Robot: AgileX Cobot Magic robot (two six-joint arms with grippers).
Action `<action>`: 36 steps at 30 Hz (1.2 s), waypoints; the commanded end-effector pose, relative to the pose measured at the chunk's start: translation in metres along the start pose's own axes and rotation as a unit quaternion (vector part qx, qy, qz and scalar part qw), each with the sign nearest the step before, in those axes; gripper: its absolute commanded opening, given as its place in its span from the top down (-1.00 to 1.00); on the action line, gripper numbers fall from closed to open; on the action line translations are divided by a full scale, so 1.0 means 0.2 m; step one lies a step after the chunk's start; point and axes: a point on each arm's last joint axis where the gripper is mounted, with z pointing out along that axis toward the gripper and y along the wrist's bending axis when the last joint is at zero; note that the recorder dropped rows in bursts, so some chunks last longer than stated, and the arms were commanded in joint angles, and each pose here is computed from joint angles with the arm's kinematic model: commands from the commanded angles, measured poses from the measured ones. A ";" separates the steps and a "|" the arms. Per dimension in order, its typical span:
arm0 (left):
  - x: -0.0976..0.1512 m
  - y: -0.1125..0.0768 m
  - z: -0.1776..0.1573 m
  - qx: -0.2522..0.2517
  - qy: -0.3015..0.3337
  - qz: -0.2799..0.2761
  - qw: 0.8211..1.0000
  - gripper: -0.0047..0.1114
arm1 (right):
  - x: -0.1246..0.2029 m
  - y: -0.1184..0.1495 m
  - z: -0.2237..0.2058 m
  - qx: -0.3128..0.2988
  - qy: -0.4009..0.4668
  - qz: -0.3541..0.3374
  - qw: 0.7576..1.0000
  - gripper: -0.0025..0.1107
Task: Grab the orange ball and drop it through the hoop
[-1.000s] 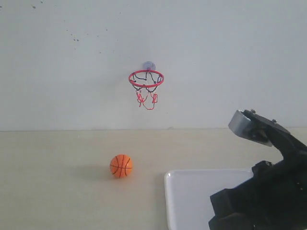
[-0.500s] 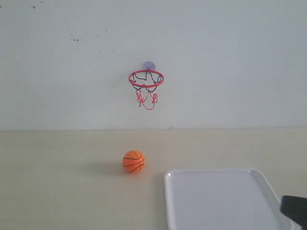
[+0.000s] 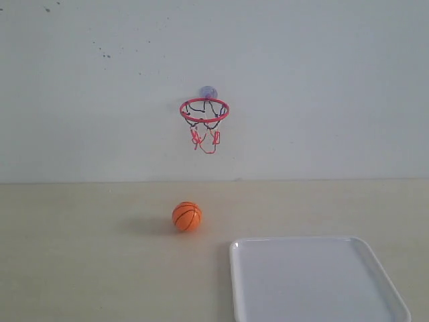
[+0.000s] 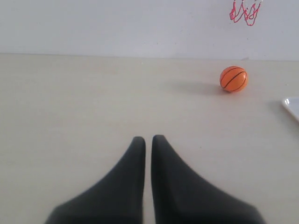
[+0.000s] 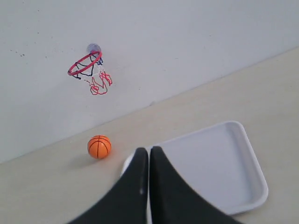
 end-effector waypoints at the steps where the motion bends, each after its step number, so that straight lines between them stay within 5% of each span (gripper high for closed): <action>1: 0.00 0.00 0.00 0.003 -0.003 0.004 1.000 0.85 | 0.02 0.00 0.00 -0.005 0.009 -0.015 1.000 0.96; 6: 0.00 0.00 0.00 0.003 -0.003 0.004 1.000 0.85 | 0.06 0.00 -0.03 -0.011 0.055 -0.116 0.992 0.96; 13: 0.00 0.00 0.00 0.003 -0.003 0.004 1.000 0.85 | 0.13 -0.08 -0.05 0.062 0.137 -0.089 0.985 0.96; 36: 0.00 0.00 0.00 0.003 -0.003 0.004 1.000 0.85 | 0.09 -0.09 -0.09 0.089 0.070 -0.127 0.985 0.96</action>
